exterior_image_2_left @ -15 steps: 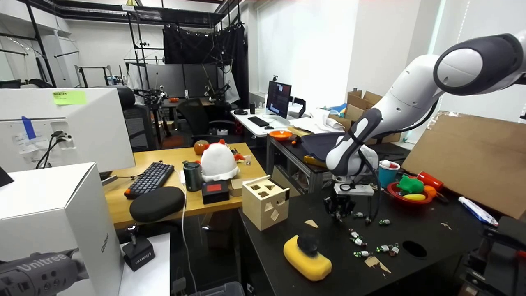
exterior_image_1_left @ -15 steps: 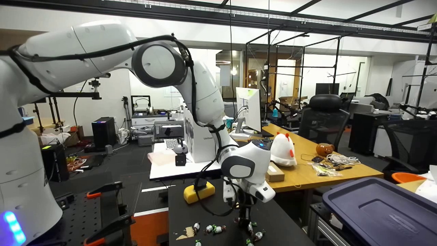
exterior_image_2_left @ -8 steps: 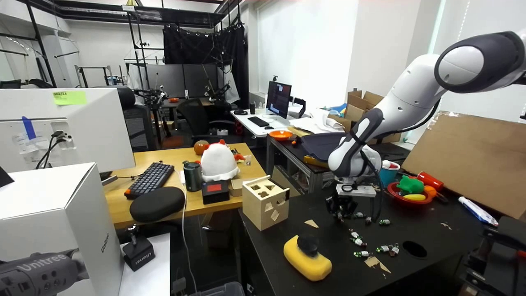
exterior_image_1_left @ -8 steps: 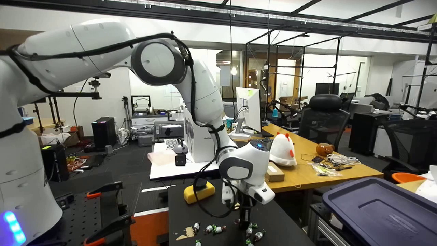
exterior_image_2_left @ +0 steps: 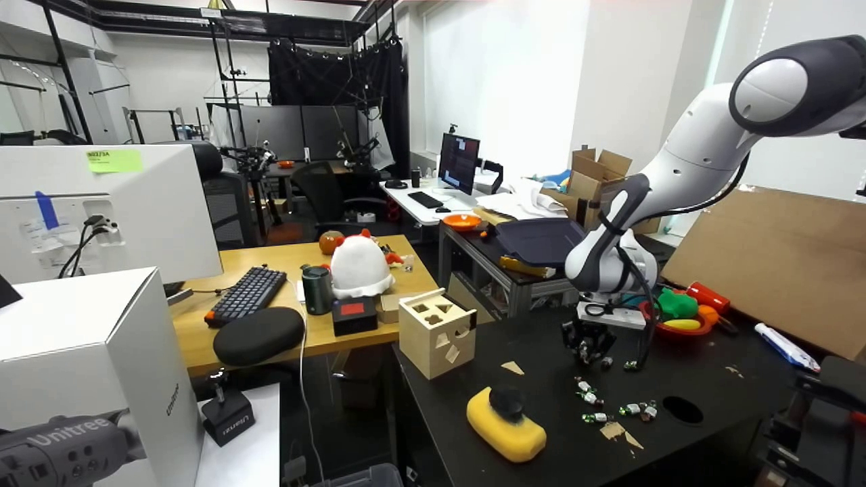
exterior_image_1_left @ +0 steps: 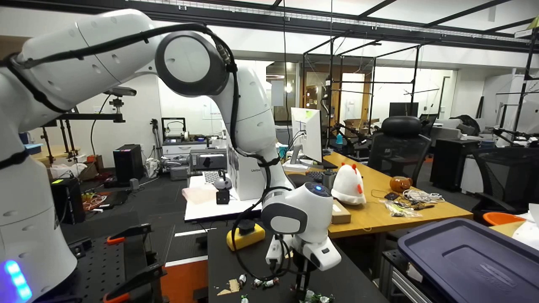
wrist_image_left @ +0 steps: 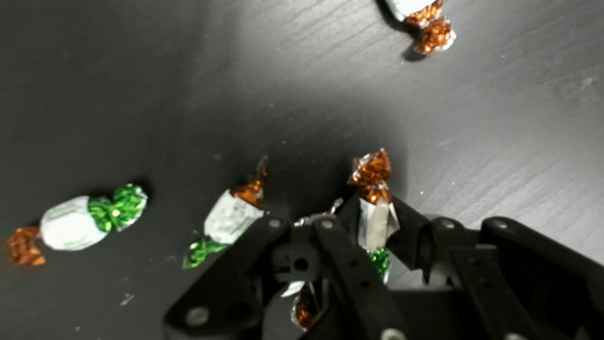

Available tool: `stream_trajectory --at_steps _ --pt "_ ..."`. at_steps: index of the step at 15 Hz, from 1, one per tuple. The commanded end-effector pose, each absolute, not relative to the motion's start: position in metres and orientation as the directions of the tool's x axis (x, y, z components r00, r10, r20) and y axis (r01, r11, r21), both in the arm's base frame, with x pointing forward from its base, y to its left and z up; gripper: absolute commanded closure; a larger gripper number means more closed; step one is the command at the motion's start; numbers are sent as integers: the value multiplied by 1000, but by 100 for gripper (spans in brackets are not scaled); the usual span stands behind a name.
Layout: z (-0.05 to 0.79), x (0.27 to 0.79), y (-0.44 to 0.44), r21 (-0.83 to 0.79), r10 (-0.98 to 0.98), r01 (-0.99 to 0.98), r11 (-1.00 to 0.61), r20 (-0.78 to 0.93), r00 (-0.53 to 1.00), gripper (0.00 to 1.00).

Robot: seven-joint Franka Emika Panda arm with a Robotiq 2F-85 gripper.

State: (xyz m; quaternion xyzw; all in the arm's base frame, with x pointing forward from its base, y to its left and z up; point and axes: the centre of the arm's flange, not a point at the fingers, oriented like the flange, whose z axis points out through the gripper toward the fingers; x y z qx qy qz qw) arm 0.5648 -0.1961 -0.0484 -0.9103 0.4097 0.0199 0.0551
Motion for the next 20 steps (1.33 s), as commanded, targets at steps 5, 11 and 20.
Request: stream_trajectory --at_steps 5,11,20 --pt "-9 547 -218 -136 -882 -874 -467 -3 472 97" --pt "4 536 -237 -145 -950 -939 -312 46 309 97" --pt "-4 478 -289 -58 -998 -997 -53 47 50 97"
